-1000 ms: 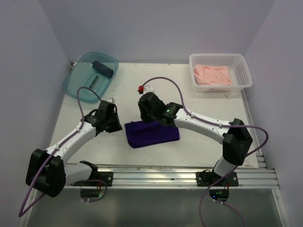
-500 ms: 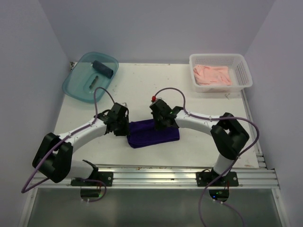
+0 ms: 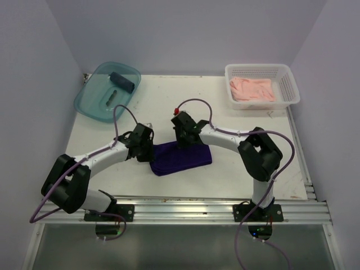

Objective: Roll the towels
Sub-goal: Fold the towel

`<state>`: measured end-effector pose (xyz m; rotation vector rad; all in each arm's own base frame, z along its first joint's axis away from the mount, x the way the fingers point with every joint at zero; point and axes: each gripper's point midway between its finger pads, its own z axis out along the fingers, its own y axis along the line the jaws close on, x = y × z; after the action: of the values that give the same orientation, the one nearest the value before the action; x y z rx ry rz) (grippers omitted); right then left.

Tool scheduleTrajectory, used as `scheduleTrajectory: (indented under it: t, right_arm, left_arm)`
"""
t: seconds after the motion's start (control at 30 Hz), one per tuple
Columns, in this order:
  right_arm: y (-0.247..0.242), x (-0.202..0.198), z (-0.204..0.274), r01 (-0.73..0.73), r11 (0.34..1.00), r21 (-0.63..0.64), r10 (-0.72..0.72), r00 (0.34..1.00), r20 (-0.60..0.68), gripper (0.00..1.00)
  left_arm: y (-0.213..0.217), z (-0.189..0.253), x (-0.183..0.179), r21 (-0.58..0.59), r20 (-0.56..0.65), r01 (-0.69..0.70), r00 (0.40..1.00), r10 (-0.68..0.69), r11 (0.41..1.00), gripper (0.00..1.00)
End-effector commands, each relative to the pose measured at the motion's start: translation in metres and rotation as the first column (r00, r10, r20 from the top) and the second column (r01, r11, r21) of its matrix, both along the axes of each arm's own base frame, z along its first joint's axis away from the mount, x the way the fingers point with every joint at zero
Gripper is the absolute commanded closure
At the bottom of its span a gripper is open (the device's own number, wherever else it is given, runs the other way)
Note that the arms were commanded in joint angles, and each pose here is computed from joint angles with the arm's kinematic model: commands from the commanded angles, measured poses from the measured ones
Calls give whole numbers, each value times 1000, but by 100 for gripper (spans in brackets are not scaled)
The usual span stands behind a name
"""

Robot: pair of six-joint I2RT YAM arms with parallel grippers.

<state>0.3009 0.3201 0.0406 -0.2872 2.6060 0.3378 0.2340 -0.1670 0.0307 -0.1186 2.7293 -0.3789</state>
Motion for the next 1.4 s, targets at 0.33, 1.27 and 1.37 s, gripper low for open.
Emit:
scheduleTrajectory:
  t: [0.33,1.27,1.37]
  right_arm:
    - [11,34,24,40,997,61,-43,997,61,89]
    - [-57,23,43,96,995,-38,-90,987,129,84]
    - [-69,24,36,104,993,-57,-98,990,104,84]
  left_arm:
    - [16,11,-7,51,48,23,999,-25,998,100]
    - [10,24,84,95,158,-37,987,22,995,65]
    - [6,25,85,77,159,-27,987,15,997,83]
